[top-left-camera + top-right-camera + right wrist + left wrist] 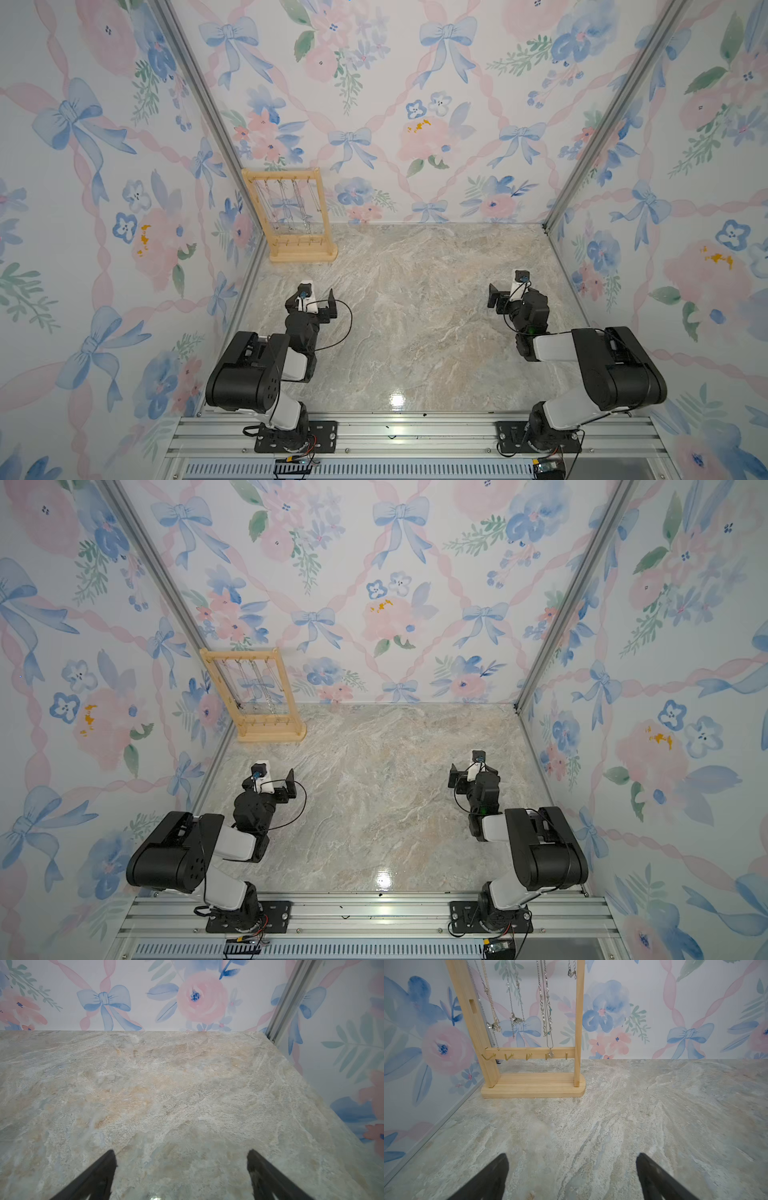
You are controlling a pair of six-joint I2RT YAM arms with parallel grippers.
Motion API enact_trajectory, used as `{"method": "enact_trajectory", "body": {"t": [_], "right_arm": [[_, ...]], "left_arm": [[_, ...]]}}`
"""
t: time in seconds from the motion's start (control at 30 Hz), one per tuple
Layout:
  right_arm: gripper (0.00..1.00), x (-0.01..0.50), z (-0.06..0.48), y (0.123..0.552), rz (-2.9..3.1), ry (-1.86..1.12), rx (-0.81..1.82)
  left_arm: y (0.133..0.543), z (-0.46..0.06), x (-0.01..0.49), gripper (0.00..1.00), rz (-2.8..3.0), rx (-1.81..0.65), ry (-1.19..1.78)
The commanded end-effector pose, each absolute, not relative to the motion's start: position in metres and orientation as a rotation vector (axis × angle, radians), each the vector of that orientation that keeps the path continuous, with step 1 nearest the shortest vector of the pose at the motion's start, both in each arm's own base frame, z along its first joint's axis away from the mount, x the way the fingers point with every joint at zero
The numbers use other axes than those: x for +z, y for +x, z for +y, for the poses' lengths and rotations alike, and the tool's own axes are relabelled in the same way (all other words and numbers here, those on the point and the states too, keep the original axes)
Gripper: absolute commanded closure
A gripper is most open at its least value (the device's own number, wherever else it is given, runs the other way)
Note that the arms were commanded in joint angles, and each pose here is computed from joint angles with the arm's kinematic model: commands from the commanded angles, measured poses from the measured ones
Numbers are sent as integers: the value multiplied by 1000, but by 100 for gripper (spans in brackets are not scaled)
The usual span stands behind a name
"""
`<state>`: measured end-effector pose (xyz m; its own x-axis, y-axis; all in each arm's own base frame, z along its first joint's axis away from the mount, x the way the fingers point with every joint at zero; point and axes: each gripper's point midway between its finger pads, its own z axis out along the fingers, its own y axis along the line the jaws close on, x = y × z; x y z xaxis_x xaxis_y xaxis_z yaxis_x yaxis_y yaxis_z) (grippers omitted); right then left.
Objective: Take the necklace off the jewelry display stand
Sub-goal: Move the stand to the center of the board.
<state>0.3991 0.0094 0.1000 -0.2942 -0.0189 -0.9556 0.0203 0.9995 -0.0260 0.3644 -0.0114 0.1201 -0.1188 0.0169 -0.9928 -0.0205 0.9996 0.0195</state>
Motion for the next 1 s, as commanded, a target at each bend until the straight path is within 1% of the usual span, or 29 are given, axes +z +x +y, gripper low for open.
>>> {"method": "enact_trajectory", "body": {"t": [0.0, 0.33, 0.6, 0.97], "right_arm": [[1, 97, 5, 398, 1883, 15, -57], [1, 97, 5, 398, 1884, 14, -57], [1, 97, 1, 398, 1885, 34, -1], [1, 98, 1, 399, 1882, 28, -20]], "left_arm": [[368, -11, 128, 2, 1663, 36, -12], [368, -11, 128, 2, 1662, 36, -11], [369, -11, 128, 2, 1663, 23, -13], [369, -11, 128, 2, 1665, 20, -12]]}}
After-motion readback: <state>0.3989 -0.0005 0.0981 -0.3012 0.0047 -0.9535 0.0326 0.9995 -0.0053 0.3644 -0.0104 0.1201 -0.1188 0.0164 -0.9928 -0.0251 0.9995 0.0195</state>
